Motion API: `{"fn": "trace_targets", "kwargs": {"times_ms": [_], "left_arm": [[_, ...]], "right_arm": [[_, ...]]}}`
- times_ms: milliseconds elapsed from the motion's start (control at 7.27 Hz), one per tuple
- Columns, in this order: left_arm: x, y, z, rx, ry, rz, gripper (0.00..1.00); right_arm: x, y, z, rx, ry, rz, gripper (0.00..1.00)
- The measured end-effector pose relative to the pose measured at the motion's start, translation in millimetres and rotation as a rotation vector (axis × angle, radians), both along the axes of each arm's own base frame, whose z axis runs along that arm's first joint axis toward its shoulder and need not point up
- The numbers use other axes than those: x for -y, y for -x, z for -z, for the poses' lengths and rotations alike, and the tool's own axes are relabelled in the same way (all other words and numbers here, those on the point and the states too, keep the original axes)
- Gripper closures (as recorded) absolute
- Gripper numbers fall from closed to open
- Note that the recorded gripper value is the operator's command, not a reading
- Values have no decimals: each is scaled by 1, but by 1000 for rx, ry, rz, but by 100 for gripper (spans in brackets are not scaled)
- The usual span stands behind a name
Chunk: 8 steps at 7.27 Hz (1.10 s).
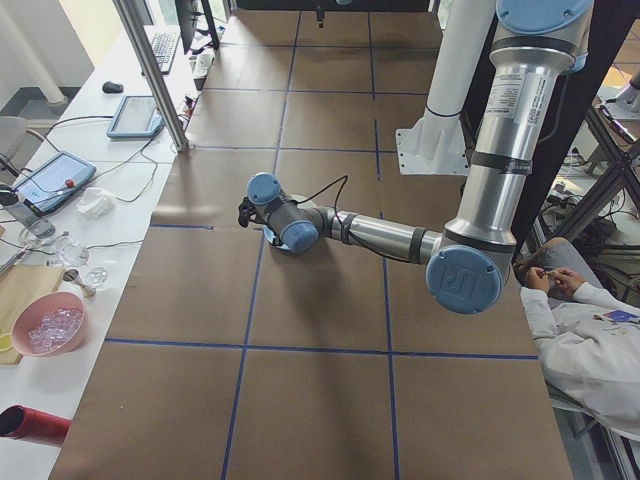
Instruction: Stack plate in center
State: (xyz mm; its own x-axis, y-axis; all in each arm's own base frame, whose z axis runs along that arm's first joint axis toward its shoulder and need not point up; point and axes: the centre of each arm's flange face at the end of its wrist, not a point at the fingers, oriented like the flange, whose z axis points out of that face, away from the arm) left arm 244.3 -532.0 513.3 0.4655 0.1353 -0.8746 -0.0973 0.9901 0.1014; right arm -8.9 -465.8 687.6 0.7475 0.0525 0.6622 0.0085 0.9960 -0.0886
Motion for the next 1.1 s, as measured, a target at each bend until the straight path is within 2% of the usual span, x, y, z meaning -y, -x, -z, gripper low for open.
{"fn": "trace_targets", "kwargs": {"times_ms": [1100], "left_arm": [[14, 1, -6, 15, 15, 10, 100]], "right_arm": [[0, 0, 0, 0, 0, 0, 0]]}}
